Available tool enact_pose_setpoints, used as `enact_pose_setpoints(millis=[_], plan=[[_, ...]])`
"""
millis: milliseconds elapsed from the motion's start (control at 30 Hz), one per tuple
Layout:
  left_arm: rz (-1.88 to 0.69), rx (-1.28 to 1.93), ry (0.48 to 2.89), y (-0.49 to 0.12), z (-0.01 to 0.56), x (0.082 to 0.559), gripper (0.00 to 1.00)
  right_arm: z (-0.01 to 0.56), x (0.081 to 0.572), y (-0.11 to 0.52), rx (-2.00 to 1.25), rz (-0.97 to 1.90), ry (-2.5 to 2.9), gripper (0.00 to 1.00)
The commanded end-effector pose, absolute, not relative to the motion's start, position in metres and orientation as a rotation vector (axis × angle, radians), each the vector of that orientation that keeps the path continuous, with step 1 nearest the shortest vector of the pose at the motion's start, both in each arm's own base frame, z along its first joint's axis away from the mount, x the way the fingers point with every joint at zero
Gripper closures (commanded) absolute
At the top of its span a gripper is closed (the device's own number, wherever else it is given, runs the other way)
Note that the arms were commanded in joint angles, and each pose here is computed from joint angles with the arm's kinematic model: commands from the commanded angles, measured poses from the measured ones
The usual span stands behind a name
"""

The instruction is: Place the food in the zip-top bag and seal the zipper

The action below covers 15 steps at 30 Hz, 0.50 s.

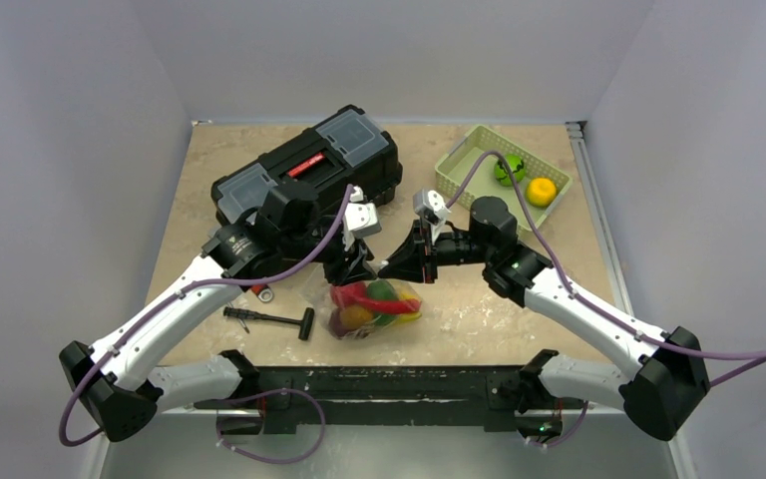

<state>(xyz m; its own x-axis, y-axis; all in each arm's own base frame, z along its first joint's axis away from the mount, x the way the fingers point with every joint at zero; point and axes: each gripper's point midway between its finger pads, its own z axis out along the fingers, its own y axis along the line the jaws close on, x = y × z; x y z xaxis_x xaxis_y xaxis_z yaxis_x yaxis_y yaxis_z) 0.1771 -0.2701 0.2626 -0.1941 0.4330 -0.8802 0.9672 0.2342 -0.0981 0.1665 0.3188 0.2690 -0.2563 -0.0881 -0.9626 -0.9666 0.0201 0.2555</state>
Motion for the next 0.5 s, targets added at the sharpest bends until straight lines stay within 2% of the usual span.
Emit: enact_pose_setpoints(millis=[0,67,200,467], plan=[[-0.922,1.294,1.683,-0.277,0.285,0.180,0.60,0.296,0.163,0.319,-1.159,1.332,1.362,1.00],[-0.915,1.293,1.693,-0.278,0.283,0.182,0.64,0.297,0.162,0.319,-1.158,1.337,1.361,1.00],[-0.913,1.303,1.712,-0.279,0.278,0.184,0.78,0.298,0.159,0.318,-1.169,1.343,1.353,1.00],[-0.901,1.318,1.722,-0.277,0.274,0.184,0.70,0.307,0.155,0.314,-1.178,1.342,1.330,1.00]])
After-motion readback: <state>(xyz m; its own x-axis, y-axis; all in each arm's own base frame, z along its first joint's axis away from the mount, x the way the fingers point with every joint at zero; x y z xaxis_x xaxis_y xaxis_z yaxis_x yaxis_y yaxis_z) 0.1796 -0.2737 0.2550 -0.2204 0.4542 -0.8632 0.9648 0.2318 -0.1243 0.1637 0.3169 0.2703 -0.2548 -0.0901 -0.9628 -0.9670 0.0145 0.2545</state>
